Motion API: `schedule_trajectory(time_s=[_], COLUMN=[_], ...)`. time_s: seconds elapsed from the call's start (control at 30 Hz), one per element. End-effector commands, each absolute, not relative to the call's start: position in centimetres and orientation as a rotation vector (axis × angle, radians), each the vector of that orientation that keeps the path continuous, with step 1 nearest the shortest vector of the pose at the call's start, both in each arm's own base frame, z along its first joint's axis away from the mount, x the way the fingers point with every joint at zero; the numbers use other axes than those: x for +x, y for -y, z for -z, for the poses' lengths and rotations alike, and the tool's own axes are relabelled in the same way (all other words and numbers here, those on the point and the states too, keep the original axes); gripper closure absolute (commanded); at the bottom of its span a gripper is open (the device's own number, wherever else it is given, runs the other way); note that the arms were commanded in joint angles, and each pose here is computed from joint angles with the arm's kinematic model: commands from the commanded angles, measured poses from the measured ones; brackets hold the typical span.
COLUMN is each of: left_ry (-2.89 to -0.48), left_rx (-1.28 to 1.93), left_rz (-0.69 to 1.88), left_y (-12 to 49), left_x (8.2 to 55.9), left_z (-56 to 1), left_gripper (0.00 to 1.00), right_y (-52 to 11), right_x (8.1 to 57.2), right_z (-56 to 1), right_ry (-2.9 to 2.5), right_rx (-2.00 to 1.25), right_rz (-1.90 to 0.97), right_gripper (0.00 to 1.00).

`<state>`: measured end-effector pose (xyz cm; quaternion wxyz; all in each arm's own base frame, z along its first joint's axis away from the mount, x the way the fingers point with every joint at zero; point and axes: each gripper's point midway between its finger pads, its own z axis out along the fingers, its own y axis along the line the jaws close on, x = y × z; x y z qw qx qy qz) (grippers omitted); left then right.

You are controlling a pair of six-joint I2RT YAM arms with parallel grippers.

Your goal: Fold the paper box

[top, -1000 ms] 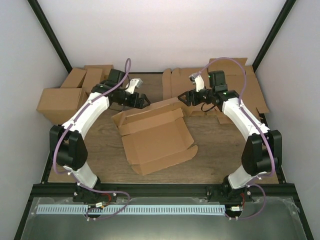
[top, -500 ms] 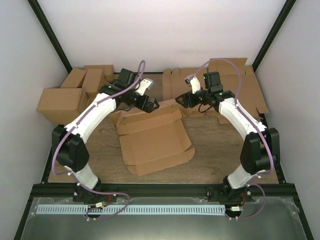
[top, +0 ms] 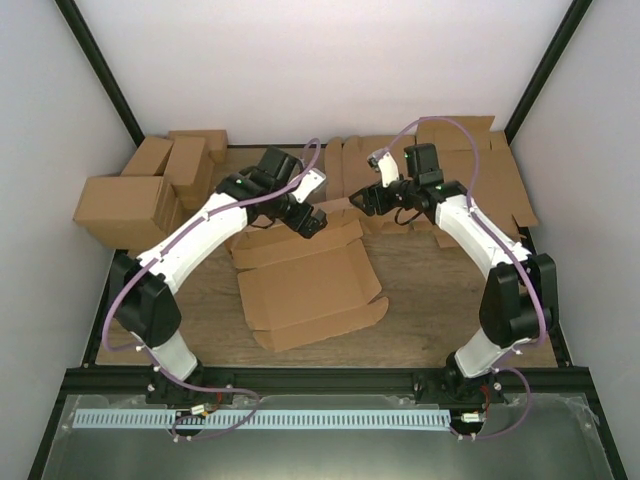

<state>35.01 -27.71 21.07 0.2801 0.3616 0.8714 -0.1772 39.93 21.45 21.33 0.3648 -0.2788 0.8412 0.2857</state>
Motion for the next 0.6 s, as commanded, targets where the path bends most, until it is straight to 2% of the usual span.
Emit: schedule_trajectory(time_s=[0.0, 0.37, 0.57], left_ry=[-2.339, -2.257, -2.194], left_rx=[0.971, 0.891, 0.873], left_rz=[0.337, -0.052, -0.136], left_y=[27.2, 24.7, 24.5], left_x=[35.6, 35.7, 35.7], left_z=[-20.2, -20.3, -21.4], left_gripper=[0.03, 0.07, 0.20], right_y=[-22.0, -20.7, -19.7], right_x=[39.9, 40.9, 41.4], right_z=[-20.6, -22.6, -23.0], right_ry=[-2.203, -2.175, -2.174], right_rx=[-0.734, -0.633, -0.594], right_rz=[-0.726, -0.621, -0.606], right_gripper=[0.32, 0.29, 0.29])
